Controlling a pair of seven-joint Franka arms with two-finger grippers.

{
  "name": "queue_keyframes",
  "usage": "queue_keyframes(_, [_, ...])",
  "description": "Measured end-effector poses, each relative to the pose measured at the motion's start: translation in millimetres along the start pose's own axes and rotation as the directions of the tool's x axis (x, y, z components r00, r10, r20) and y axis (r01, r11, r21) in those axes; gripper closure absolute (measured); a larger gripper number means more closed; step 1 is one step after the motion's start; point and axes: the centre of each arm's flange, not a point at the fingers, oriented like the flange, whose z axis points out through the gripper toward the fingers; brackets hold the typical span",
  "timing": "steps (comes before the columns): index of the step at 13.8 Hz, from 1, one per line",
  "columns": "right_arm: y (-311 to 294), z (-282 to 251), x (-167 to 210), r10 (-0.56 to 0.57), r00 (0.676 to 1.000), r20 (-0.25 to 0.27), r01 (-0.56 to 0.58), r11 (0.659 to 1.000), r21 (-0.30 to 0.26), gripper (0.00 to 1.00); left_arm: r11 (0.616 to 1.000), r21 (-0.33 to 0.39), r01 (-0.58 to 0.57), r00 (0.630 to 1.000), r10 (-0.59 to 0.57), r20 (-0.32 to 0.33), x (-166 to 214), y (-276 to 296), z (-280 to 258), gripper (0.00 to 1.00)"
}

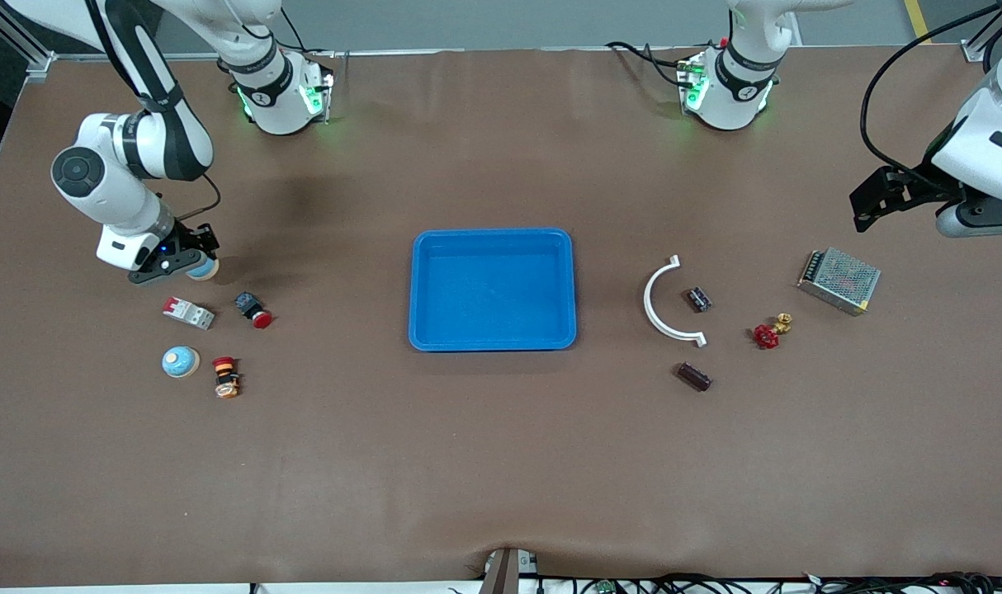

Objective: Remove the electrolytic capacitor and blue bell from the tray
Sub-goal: 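Lower the bell beside the red buttons with the right gripper and open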

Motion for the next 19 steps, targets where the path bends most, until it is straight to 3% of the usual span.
queue_keyframes(8, [-2.2, 39.8, -8.4, 0.058, 0.998, -0.013, -0.057, 0.997, 0.047, 0.37, 1.000, -0.001, -0.003, 1.000, 0.003, 0.000, -0.2, 1.6, -0.2, 0.00])
queue_keyframes(17, [-2.7, 50.4, -10.6, 0.067, 0.997, -0.022, -0.066, 0.996, 0.052, 0.37, 1.000, -0.001, -0.003, 1.000, 0.003, 0.000, -0.2, 1.8, -0.2, 0.00])
queue_keyframes(18, [-2.7, 50.5, -10.6, 0.069, 0.997, -0.023, -0.067, 0.996, 0.052, 0.33, 1.000, -0.001, -0.003, 1.000, 0.003, 0.000, -0.2, 1.8, -0.2, 0.00])
queue_keyframes(19, [-3.0, 51.5, -10.4, 0.069, 0.997, -0.024, -0.067, 0.996, 0.052, 0.23, 1.000, -0.001, -0.003, 1.000, 0.003, 0.000, -0.2, 1.7, -0.2, 0.00])
